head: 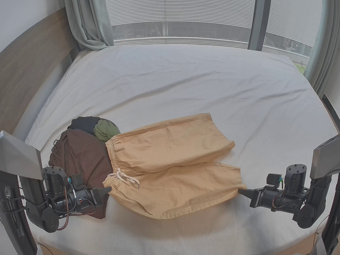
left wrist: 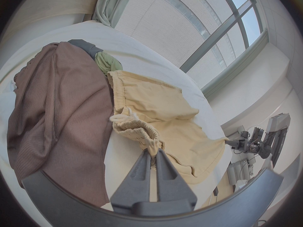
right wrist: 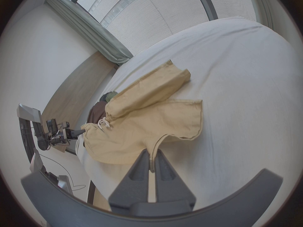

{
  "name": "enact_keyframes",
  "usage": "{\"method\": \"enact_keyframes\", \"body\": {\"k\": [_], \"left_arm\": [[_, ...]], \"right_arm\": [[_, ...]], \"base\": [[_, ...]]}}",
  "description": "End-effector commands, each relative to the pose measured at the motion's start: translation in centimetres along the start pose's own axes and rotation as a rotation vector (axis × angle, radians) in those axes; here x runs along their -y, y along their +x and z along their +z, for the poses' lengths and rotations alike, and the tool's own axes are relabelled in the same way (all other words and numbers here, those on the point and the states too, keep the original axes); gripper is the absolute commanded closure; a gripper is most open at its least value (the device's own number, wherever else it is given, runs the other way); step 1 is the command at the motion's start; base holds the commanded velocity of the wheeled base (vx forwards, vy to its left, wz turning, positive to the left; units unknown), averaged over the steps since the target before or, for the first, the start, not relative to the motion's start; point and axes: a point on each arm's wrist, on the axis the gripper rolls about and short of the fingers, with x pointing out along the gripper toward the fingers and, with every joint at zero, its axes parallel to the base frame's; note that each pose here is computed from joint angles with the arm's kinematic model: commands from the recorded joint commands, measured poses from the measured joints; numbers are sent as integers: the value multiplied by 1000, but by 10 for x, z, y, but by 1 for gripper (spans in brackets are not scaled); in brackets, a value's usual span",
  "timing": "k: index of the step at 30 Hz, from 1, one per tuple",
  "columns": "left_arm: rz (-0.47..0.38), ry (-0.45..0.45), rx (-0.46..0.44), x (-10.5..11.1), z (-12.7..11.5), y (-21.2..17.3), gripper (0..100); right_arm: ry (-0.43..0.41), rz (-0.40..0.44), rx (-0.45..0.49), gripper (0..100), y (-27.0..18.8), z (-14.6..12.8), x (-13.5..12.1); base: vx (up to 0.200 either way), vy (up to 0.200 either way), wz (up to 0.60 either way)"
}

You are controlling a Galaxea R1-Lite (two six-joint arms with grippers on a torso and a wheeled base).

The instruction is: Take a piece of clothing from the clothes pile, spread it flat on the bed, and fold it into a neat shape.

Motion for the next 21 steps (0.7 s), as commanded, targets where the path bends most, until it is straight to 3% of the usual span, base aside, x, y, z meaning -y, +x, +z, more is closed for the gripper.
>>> {"method": "enact_keyframes", "body": {"k": [1,13,21], "left_arm": [[-9,0,35,2,8,2,100],[-9,-15,62,4,13,5,100],[2,-24,83,5,16,7,100]], "right_arm": [[-10,19,52,100,2,11,-3],[-18,30,135,100,8,31,-2],[-13,54,205,100,7,59,-11]], "base": [[0,0,0],[0,0,0],[0,0,0]]}}
